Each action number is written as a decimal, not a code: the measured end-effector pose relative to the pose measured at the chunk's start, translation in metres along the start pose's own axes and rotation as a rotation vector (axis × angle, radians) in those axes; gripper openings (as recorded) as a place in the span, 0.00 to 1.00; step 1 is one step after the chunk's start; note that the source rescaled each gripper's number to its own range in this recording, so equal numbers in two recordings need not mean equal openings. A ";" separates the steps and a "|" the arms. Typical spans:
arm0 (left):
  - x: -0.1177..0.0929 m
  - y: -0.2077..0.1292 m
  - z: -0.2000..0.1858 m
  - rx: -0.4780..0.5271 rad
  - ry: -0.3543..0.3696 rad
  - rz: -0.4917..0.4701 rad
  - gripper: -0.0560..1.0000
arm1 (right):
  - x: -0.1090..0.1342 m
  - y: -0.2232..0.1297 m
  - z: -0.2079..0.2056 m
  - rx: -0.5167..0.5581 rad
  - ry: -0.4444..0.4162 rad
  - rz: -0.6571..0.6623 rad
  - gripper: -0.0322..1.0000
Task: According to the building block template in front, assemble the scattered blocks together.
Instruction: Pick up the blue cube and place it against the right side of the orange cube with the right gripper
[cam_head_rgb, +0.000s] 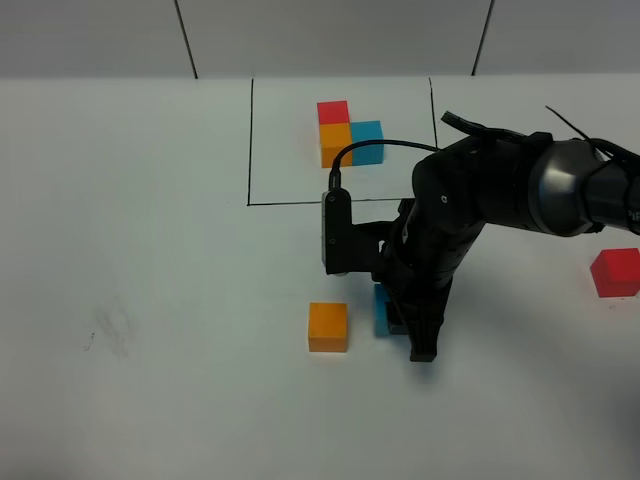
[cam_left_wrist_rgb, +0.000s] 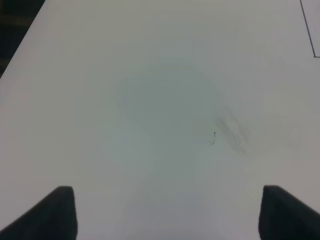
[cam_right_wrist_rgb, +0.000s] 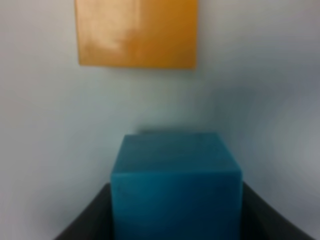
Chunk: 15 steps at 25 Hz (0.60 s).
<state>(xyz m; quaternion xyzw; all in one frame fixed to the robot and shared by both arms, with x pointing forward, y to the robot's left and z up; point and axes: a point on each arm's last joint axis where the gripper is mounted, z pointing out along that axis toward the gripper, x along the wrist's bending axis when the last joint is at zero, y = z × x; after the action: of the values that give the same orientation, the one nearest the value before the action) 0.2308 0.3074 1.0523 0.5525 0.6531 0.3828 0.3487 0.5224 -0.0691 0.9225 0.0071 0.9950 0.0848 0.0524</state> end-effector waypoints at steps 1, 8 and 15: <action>0.000 0.000 0.000 0.000 0.000 0.000 0.68 | 0.001 0.003 0.000 -0.002 0.000 -0.002 0.24; 0.000 0.000 0.000 0.000 0.000 0.000 0.68 | 0.008 0.011 0.001 0.000 0.013 -0.005 0.24; 0.000 0.000 0.000 0.000 0.000 0.000 0.68 | 0.011 0.014 0.003 0.001 0.018 0.011 0.24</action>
<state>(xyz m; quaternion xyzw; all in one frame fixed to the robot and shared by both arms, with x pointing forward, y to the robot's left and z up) 0.2308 0.3074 1.0523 0.5525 0.6531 0.3828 0.3487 0.5121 -0.0543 0.9208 0.0117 0.9954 0.0845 0.0432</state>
